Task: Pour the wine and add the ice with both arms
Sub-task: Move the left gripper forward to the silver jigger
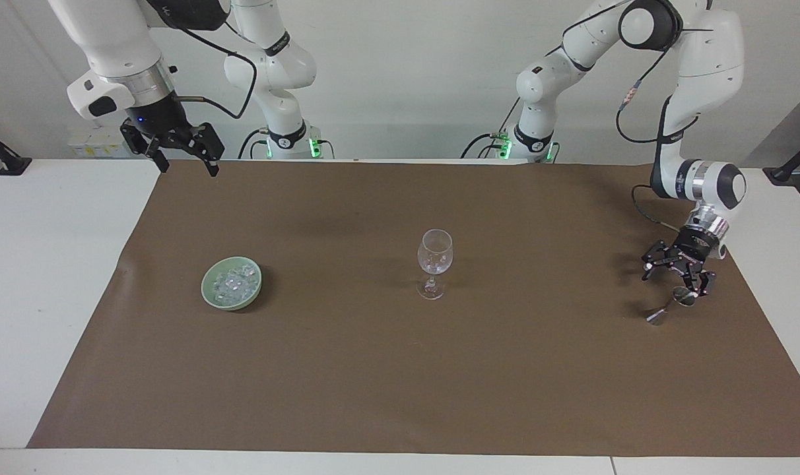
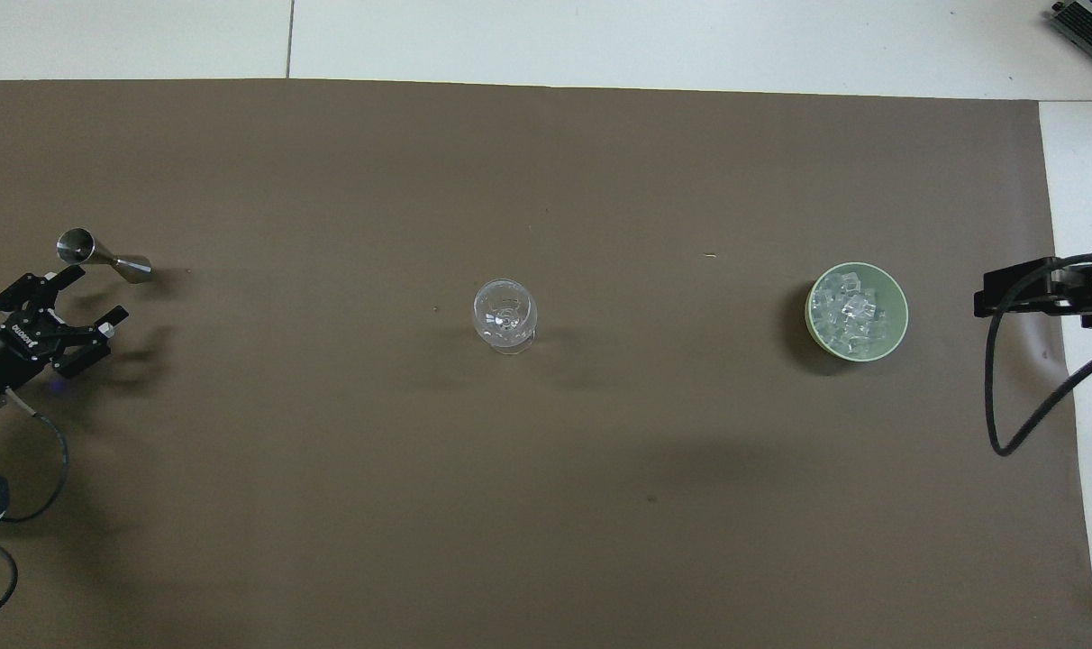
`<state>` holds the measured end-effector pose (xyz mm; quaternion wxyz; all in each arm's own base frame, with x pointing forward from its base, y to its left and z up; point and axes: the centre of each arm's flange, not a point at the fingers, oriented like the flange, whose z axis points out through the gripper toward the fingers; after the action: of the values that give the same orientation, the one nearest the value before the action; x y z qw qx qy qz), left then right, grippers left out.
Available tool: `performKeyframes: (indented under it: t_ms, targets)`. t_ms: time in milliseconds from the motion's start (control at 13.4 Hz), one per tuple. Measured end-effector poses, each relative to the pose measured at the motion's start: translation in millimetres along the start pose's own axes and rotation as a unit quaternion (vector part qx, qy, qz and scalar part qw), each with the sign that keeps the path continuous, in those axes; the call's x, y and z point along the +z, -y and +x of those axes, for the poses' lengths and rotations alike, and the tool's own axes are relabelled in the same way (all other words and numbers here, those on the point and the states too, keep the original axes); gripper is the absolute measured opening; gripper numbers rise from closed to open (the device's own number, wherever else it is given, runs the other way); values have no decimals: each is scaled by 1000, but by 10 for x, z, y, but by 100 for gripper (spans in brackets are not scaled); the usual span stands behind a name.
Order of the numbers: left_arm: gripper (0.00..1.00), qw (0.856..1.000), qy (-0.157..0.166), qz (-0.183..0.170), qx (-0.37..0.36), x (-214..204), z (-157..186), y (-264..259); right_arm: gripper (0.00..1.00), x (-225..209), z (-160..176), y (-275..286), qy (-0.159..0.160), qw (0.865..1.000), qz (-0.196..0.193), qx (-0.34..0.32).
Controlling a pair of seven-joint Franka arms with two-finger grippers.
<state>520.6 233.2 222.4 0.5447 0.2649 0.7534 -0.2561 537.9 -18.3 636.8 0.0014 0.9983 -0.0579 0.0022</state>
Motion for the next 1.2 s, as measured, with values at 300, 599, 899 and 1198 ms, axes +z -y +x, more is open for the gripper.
performKeyframes:
  t_ms: [300,599,899,1198]
  targets:
    - [100,1000,12,-8,-4,74,44,11,100,0,0,0,0,1000,0,0]
    - [100,1000,25,-15,-11,186,8,37,100,0,0,0,0,1000,0,0]
    - [100,1000,25,-16,3,202,-3,36,100,0,0,0,0,1000,0,0]
    - [100,999,23,-17,21,216,-8,38,100,0,0,0,0,1000,0,0]
